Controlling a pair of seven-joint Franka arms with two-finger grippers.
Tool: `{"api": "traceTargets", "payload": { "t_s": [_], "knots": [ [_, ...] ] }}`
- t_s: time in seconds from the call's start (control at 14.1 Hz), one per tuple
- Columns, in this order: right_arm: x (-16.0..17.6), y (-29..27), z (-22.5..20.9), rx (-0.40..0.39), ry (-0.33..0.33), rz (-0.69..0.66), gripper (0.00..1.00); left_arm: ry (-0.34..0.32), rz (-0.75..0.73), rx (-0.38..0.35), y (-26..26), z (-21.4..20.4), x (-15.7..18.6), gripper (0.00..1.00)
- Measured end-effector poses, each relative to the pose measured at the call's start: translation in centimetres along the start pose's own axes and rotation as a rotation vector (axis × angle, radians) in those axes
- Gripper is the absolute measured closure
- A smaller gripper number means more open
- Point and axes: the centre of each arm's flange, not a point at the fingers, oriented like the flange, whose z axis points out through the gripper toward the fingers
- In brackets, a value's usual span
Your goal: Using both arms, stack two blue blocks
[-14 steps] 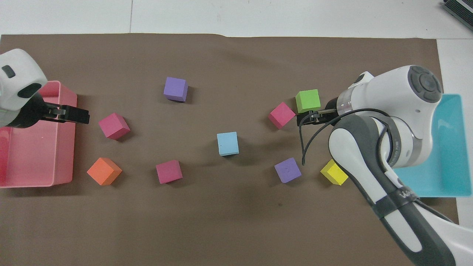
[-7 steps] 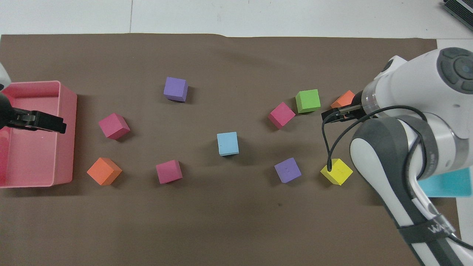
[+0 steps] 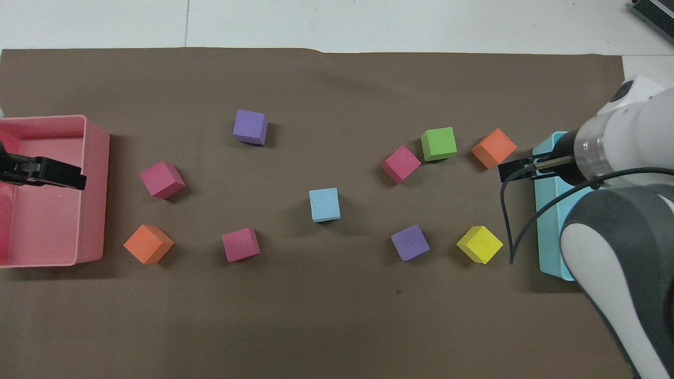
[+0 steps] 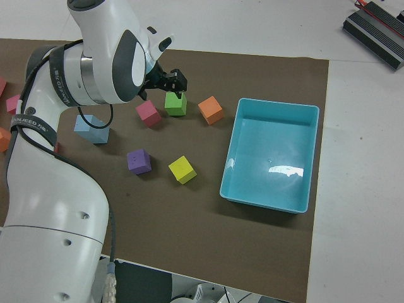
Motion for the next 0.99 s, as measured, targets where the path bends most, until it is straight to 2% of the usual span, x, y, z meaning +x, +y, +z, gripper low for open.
{"api": "traceTargets", "payload": {
  "t_s": [0.28, 0.71, 0.99],
  "knots": [
    [-1.3, 3.3, -4.1, -0.005, -0.034, 0.061, 0.0, -0.036, -0.006, -0.004, -0.3, -0.2, -0.6, 0.0],
    [-3.3, 6.7, -8.3, -0.003, -0.035, 0.124, 0.0, 0.002, 0.003, 0.0, 0.1, -2.1, -0.3, 0.0],
    [-4.1, 7.2, -8.8, 0.0, -0.064, 0.134, 0.0, 0.006, 0.003, 0.001, 0.1, -2.2, -0.3, 0.0]
  ]
}}
